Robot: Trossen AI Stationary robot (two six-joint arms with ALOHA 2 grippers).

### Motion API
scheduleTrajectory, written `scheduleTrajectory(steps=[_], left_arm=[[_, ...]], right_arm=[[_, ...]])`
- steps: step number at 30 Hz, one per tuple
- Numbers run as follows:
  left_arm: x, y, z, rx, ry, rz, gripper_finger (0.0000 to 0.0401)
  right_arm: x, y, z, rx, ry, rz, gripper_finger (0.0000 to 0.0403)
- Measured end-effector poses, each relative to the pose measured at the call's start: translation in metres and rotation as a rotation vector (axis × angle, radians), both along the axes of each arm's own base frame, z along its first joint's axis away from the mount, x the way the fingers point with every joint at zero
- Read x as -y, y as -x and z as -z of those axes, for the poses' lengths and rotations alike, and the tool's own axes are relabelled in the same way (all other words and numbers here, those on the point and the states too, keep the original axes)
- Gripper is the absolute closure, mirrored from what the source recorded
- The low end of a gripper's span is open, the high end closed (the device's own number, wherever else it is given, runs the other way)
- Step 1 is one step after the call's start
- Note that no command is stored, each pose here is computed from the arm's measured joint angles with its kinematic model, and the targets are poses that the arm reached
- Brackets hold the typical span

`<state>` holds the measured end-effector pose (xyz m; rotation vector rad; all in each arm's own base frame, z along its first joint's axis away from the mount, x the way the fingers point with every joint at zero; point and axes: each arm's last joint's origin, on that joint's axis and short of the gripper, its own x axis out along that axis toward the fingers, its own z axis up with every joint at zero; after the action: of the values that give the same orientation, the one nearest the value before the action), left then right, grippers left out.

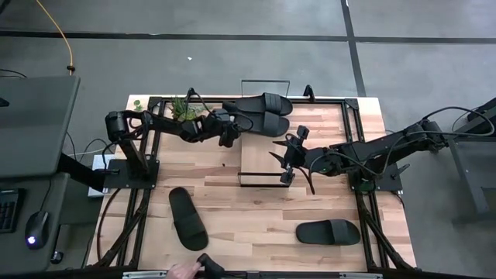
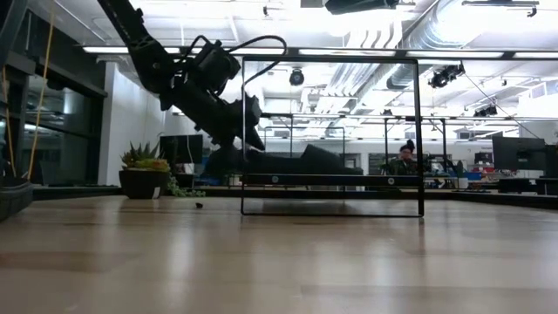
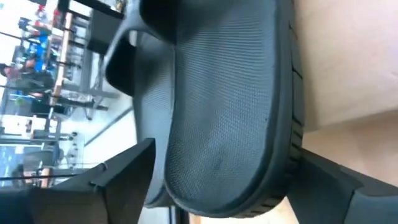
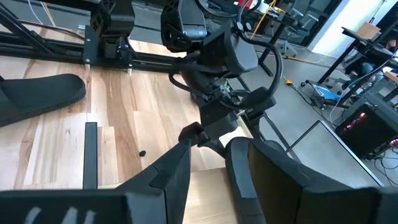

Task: Pick and place slides into the shelf
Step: Put the top right black slide on the shelf

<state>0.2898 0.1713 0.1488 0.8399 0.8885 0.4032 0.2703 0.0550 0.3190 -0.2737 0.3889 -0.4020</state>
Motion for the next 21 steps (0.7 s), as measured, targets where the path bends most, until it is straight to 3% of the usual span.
scheduleTrajectory(steps=[6, 15, 21], left_arm=[[0.0027, 0.0051, 0.0080, -0.079, 0.057, -0.024, 0.0083], [0.0014, 0.0053, 0.0068, -0.078, 0.030, -0.062, 0.0093], [0.0016, 0.0081, 0.0082, -0.113, 0.008, -0.150, 0.0097]], right_arm=[[-0.0002, -0.0001, 0.0000, -0.001, -0.003, -0.006, 0.0251], [-0.0002, 0.0000, 0.0002, 0.011, -0.028, 0.003, 0.0251], [0.0000, 0.0008, 0.0021, -0.010, -0.023, 0.004, 0.0251]])
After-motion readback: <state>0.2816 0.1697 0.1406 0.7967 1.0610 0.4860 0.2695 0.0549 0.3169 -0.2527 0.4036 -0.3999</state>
